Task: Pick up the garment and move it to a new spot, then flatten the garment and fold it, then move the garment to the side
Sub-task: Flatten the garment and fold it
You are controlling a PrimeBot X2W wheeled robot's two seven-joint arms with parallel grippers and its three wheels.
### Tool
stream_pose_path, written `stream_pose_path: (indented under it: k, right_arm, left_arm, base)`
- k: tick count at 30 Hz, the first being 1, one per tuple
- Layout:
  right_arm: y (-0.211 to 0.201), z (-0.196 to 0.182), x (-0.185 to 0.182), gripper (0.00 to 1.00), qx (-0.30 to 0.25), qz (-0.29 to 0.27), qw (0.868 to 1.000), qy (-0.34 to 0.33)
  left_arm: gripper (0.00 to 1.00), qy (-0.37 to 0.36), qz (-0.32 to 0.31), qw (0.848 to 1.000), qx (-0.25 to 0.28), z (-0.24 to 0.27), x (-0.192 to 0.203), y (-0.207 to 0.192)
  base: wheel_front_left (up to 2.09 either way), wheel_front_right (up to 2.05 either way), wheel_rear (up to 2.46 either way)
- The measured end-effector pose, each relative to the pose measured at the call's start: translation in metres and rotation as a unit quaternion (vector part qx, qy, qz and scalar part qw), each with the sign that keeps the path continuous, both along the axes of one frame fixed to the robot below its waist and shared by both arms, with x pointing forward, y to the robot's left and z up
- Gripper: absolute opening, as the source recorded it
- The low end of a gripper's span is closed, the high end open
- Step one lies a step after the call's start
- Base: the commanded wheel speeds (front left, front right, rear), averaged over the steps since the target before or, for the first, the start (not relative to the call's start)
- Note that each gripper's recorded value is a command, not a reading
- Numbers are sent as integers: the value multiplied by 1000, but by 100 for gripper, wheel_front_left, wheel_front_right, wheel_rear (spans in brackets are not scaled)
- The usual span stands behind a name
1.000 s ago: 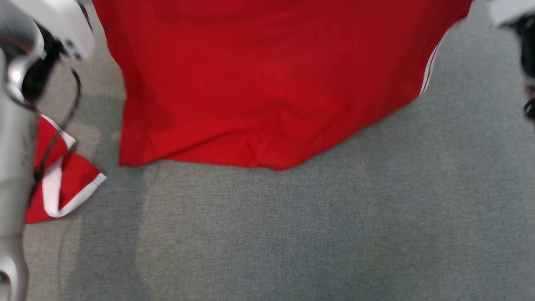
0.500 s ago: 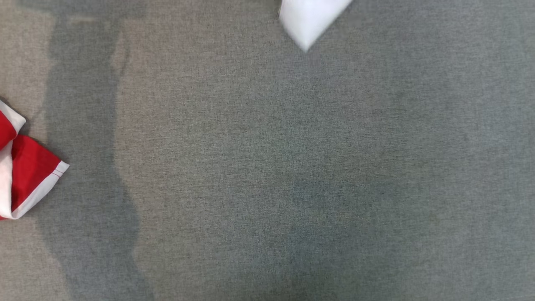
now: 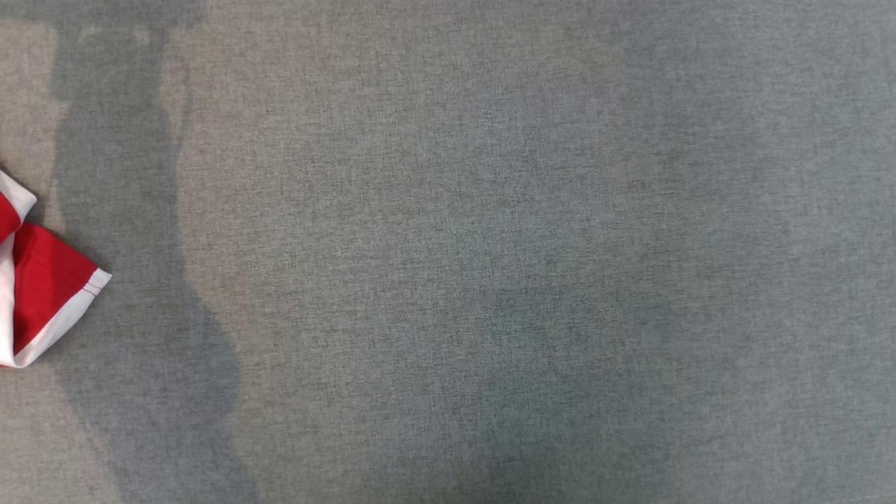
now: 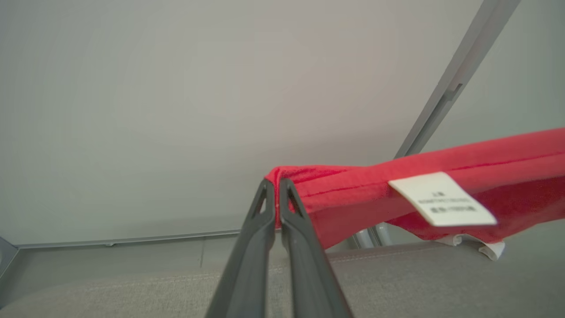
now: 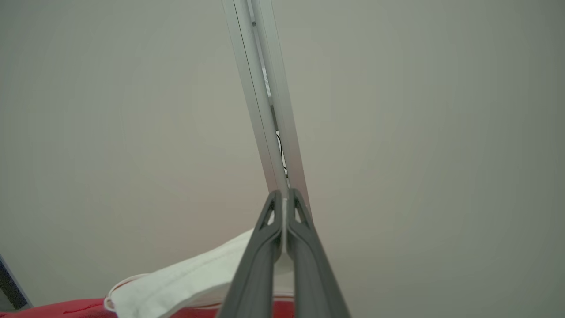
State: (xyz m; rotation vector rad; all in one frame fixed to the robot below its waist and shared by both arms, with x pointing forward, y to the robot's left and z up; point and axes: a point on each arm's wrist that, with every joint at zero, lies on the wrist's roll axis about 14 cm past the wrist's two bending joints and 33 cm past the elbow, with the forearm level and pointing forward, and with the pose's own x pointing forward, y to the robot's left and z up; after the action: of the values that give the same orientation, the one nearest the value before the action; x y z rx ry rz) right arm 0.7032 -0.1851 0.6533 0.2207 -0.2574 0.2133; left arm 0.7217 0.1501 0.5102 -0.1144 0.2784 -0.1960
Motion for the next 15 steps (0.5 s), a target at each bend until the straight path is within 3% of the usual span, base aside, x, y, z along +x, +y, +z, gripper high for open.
stream_pose_path:
  k: [7,12,15]
  right_arm:
    - [10,-71,-33,0,-13,34,994,107]
    - [8,-96,-66,0,-22,50,986,159]
    - [0,-121,-95,0,-26,55,974,216]
  left_arm:
    - [0,127,-17,992,-12,-74,-55,-8]
    - [0,165,-33,985,-19,-85,-89,-11]
    - [0,195,-49,979,-22,-89,-116,-14]
  base:
    - [0,0,0]
    - [0,0,0]
    - [0,0,0]
